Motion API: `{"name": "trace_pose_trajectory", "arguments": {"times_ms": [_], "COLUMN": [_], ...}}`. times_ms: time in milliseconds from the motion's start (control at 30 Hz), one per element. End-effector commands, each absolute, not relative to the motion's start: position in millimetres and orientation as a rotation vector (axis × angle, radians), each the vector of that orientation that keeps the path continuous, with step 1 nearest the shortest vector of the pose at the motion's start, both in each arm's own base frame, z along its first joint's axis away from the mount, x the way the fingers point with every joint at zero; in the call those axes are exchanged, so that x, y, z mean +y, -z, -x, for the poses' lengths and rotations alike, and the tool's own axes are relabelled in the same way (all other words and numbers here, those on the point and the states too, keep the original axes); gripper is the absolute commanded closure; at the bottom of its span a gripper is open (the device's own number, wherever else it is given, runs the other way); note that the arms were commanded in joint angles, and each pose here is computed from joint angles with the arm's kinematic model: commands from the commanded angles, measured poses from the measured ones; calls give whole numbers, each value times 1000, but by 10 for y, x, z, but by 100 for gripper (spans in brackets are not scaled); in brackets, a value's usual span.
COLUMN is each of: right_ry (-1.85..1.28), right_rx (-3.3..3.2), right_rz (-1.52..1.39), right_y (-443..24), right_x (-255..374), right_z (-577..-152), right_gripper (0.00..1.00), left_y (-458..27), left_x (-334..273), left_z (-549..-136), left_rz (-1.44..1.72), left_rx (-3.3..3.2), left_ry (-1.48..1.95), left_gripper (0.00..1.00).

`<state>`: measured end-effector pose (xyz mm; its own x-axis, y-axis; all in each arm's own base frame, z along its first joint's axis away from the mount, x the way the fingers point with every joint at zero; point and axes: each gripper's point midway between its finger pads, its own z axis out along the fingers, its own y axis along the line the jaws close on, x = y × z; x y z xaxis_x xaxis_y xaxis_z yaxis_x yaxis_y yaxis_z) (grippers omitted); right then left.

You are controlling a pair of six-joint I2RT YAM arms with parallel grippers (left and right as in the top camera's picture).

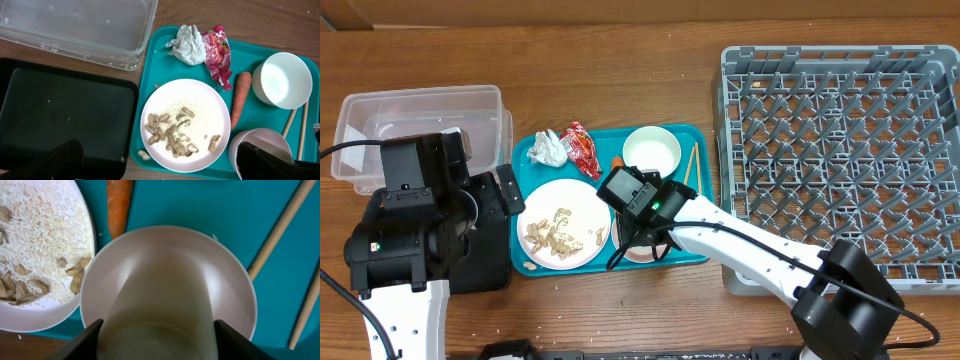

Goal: Sort waste into correct bins and load items into the dishwasher

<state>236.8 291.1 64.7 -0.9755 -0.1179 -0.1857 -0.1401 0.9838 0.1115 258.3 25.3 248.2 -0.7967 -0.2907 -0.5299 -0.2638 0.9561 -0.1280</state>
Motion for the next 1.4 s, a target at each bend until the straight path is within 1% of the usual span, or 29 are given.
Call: {"name": "trace_pose_trajectory", "arguments": {"times_ms": [0, 100, 200, 300, 400, 500, 600, 667, 867, 967, 1033, 1100, 1133, 1200, 1267, 1367], "right_ry": [-239, -311, -332, -297, -239, -103, -20, 12, 108, 127, 129, 131, 133, 115, 78, -29], "right_rx": [2899, 2838, 2777, 2707, 2674, 2641, 2634, 2648, 2736, 2753, 2776, 2799, 2798, 2780, 2741, 2661], "right_rz": [193, 185, 134, 44, -66, -238, -374, -400, -479, -500, -502, -501, -499, -489, -490, -481], "right_y": [-926, -1315, -1712, -2104, -2314, -2449, -2482, -2446, -2036, -1808, -1675, -1589, -1583, -1647, -1807, -2142], "right_x": [2970, 2995, 2871, 2515, 2089, 1473, 1029, 856, 631, 614, 633, 653, 656, 671, 689, 746], "right_z": [-2425, -2459, -2502, -2575, -2605, -2647, -2680, -2726, -2747, -2818, -2837, -2835, -2849, -2887, -2925, -2957], "right_gripper": [39, 39, 39, 40, 40, 40, 39, 39, 39, 31, 29, 21, 18, 17, 16, 14], "left_y": [-2563, -2563, -2564, -2562, -2562, -2562, -2562, -2564, -2564, -2565, -2568, -2572, -2575, -2584, -2604, -2704], "left_x": [293, 293, 292, 293, 293, 292, 293, 293, 292, 250, 204, 140, 101, -6, -158, -490], "left_z": [-2602, -2603, -2604, -2604, -2603, -2604, -2605, -2607, -2614, -2618, -2624, -2629, -2630, -2626, -2615, -2647], "left_rz": [374, 375, 375, 375, 374, 375, 375, 374, 374, 366, 365, 380, 386, 362, 278, 42], "left_rx": [2519, 2519, 2519, 2519, 2520, 2519, 2519, 2518, 2517, 2519, 2518, 2516, 2515, 2520, 2526, 2487], "left_ry": [37, 37, 38, 37, 37, 38, 38, 38, 39, 71, 108, 165, 199, 277, 369, 511], "left_gripper": [0, 0, 0, 0, 0, 0, 0, 0, 0, 0, 0, 0, 0, 0, 0, 7]}}
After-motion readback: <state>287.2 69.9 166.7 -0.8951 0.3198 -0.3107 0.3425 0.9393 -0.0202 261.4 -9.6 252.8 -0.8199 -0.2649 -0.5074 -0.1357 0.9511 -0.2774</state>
